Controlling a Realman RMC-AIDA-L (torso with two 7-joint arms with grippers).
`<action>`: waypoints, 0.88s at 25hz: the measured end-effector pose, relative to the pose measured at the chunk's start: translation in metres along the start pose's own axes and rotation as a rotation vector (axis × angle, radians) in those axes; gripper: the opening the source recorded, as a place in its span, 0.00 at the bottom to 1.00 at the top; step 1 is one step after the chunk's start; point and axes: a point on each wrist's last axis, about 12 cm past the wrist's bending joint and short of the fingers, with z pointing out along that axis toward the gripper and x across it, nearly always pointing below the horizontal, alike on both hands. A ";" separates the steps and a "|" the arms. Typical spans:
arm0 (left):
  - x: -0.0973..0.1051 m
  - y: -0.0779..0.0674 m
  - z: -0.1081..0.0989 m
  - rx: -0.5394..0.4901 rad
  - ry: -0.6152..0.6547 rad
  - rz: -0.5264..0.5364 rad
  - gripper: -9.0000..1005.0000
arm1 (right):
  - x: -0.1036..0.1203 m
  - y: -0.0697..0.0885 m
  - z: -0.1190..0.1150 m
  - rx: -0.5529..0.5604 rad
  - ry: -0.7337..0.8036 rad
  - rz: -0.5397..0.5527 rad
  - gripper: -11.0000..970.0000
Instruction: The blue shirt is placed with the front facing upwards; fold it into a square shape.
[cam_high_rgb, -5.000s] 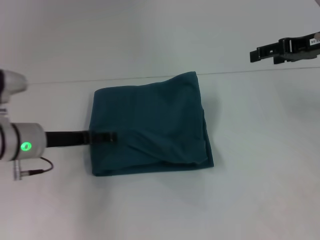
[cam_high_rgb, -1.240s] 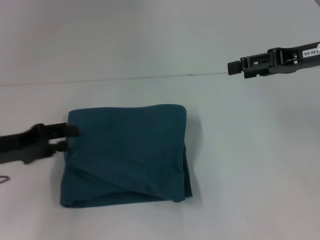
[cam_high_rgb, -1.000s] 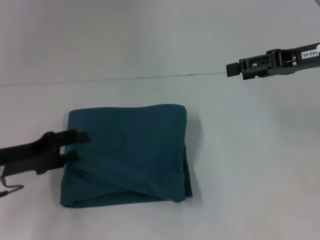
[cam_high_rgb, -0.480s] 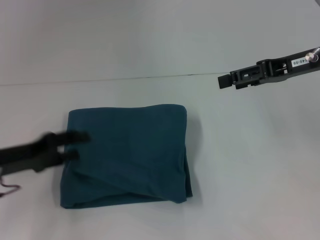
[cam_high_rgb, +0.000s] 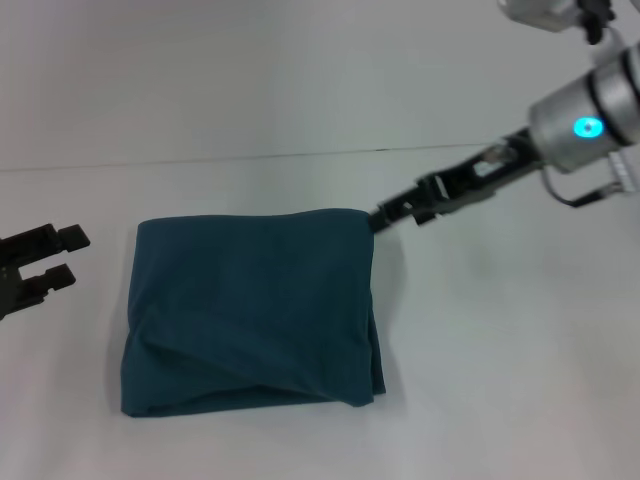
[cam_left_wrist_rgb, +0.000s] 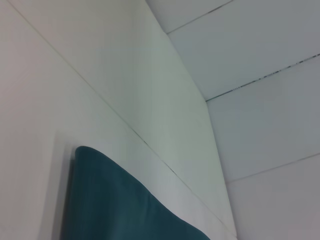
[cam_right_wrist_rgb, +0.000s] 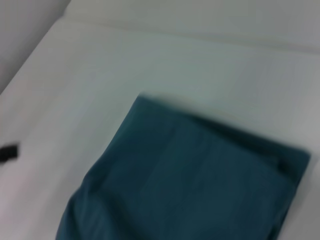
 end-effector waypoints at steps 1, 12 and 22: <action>0.000 0.000 0.000 -0.002 -0.003 0.000 0.72 | -0.003 0.002 0.007 0.011 -0.015 0.015 0.91; -0.001 0.002 0.005 -0.012 -0.020 -0.005 0.72 | -0.001 0.007 0.060 0.056 -0.003 0.140 0.91; 0.001 0.005 0.012 -0.014 -0.027 -0.017 0.72 | 0.013 -0.013 0.052 0.073 -0.017 0.214 0.91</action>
